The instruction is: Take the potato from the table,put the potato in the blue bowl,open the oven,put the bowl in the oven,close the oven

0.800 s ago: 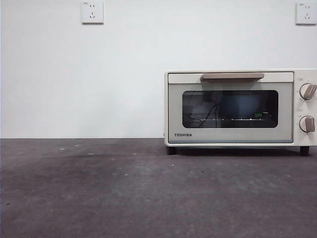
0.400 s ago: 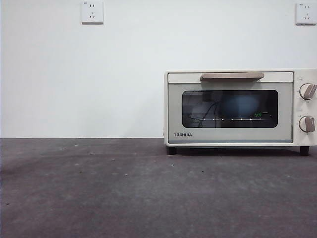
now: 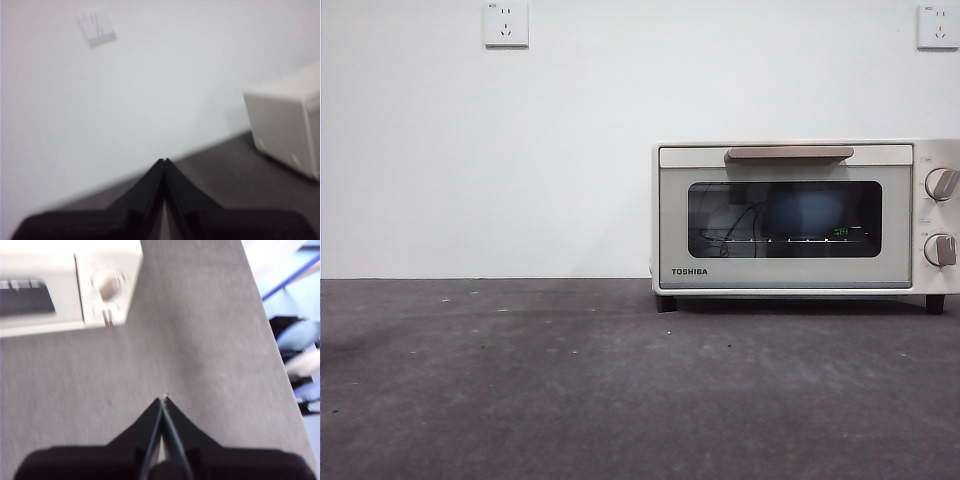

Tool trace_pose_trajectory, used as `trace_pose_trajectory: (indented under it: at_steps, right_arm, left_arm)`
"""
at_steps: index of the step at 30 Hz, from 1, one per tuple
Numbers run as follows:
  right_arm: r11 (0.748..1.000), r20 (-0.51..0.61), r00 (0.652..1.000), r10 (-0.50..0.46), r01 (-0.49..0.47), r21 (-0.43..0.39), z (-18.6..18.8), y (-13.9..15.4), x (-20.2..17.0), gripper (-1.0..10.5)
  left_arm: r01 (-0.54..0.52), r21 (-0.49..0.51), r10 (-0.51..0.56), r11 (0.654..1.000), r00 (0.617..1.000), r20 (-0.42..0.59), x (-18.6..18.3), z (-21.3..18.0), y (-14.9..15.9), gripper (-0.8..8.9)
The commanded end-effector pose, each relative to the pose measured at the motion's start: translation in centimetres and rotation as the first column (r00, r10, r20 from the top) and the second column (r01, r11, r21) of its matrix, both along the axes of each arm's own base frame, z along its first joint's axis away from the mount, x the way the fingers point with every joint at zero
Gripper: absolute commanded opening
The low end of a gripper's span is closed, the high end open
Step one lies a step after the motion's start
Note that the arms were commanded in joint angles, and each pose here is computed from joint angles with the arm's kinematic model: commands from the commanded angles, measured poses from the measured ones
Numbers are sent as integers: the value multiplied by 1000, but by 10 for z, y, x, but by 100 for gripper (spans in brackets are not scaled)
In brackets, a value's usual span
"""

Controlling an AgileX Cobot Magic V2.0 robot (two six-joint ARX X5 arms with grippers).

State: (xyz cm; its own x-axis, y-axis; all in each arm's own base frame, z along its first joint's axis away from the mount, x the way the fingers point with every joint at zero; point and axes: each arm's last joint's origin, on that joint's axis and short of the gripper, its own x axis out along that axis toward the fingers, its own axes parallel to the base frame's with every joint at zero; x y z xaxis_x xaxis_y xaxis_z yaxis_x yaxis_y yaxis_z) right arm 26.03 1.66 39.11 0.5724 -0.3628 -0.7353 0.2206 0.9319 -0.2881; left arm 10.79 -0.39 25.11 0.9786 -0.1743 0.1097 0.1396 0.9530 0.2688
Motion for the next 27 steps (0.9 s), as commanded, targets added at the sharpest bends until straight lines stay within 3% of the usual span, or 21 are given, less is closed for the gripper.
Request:
trace_pose_trajectory:
  at_steps: [1,5,9,13,17,27]
  right_arm:
    - [1000,47,999,-6,5,10,-7,2,18,2]
    - [1000,135,991,-7,5,20,-11,5,40,2]
    - [1000,225,974,-9,2,31,-10,6,55,1]
    - [999,300,954,-12,0,40,-6,7,62,1]
    - [999,326,945,-12,-2,43,-4,7,63,1]
    - [999,324,946,-12,-2,42,-4,7,63,1]
  left_arm:
    - [-33,-102,24,994,996,-89,-1,-46,1,-4]
    - [-135,-232,100,963,983,-157,-4,-85,4,-4]
    - [-209,-198,140,958,938,-317,-10,-102,5,-4]
    - [-190,-135,142,973,942,-303,-12,-102,5,-4]
    - [-200,-196,133,960,941,-311,-12,-102,5,-4]
    - [-202,-193,132,960,937,-323,-11,-103,5,-4]
